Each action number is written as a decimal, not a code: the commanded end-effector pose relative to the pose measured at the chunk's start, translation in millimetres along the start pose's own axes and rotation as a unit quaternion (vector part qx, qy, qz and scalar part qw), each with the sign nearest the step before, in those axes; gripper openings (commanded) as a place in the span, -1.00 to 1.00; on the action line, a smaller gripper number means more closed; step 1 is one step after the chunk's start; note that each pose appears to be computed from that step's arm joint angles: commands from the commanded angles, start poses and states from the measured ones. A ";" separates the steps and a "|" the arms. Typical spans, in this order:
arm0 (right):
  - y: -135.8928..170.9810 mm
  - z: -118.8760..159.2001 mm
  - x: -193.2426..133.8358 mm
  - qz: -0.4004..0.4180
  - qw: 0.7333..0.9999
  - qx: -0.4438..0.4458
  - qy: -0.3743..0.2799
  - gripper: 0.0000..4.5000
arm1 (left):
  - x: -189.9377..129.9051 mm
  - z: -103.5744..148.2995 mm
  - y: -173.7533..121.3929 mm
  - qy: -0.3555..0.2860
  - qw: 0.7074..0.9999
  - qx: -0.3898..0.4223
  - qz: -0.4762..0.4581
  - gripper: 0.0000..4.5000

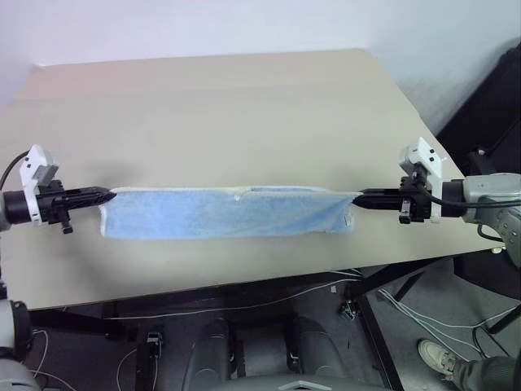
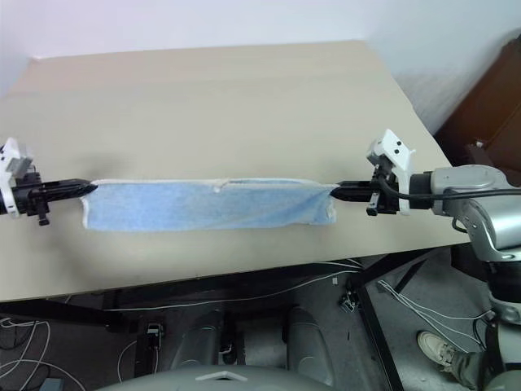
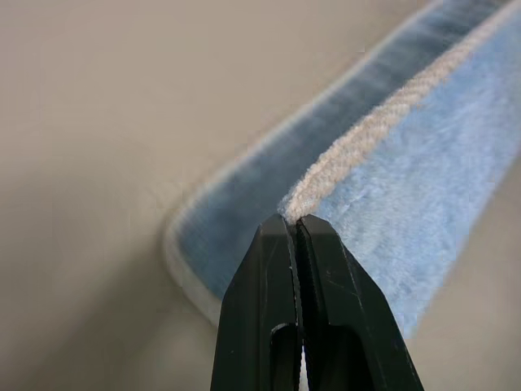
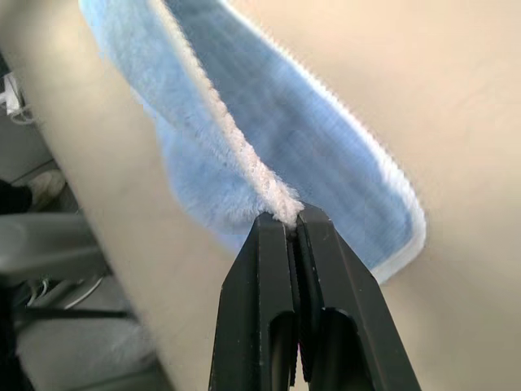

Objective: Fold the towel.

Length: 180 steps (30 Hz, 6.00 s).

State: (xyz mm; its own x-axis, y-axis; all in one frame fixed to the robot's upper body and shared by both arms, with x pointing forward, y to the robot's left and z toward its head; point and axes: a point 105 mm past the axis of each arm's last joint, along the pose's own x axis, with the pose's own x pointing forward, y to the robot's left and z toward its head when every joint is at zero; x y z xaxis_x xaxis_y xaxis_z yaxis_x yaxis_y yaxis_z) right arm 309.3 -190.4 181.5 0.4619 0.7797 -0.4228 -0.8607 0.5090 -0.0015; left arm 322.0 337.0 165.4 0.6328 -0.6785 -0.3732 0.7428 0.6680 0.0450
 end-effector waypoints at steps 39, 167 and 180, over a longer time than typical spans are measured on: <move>-31.2 -1.8 17.1 -0.024 0.999 0.026 -0.037 1.00 | 7.4 19.8 26.6 -0.062 0.990 0.059 0.109 0.99; 100.3 34.6 151.9 0.145 0.954 0.261 0.003 -0.54 | 67.9 30.1 -85.2 -0.069 0.987 0.144 -0.027 1.00; 79.7 42.5 100.9 0.071 0.974 0.150 -0.156 0.81 | 90.0 88.5 -134.7 -0.199 0.965 0.090 -0.145 1.00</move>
State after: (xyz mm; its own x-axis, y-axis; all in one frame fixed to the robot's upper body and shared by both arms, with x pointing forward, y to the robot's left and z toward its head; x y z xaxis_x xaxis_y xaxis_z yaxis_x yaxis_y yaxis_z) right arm 295.1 -53.6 159.0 0.3830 0.9047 -0.1867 -0.7954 0.4258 0.4314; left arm 303.1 171.1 195.5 0.4411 -0.8955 -0.0593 0.8886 0.4265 0.1690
